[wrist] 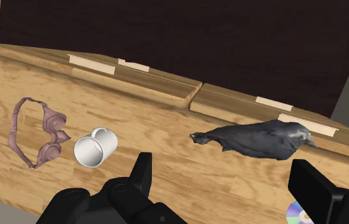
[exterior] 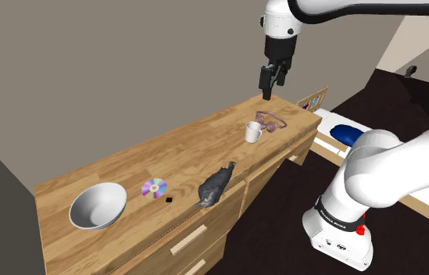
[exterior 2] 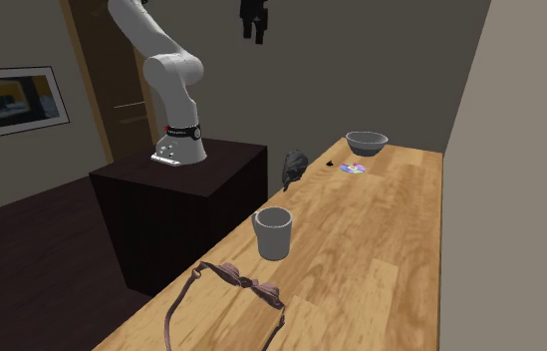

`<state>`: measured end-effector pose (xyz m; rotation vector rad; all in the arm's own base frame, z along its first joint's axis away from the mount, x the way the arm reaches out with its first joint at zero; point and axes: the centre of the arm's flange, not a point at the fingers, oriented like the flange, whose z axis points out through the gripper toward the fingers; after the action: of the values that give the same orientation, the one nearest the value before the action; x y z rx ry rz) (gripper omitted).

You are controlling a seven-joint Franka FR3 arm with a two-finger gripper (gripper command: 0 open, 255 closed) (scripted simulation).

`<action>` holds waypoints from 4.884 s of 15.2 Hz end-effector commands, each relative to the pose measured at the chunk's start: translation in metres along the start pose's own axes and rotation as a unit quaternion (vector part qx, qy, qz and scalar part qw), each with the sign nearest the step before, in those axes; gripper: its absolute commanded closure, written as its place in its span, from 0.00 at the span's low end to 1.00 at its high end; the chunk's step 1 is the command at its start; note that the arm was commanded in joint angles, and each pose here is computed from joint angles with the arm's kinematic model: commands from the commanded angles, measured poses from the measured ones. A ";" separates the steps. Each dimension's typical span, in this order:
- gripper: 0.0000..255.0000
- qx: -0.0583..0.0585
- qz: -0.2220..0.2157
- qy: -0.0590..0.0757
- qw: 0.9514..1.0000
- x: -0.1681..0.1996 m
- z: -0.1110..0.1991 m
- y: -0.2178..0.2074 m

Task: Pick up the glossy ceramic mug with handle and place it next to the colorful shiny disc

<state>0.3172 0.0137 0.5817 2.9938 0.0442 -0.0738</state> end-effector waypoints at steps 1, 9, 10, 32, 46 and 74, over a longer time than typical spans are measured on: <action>0.00 0.000 0.000 0.000 1.000 0.000 0.000 0.000; 0.00 0.010 0.000 0.002 1.000 0.040 0.083 0.054; 0.00 0.011 0.000 0.002 1.000 0.045 0.093 0.061; 0.00 0.037 0.000 0.008 0.999 0.157 0.326 0.201; 0.00 0.046 0.000 0.010 0.999 0.196 0.437 0.242; 1.00 0.046 0.000 0.010 0.999 0.194 0.399 0.248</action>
<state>0.4999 -0.2842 0.2091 3.0864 0.0452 -0.0481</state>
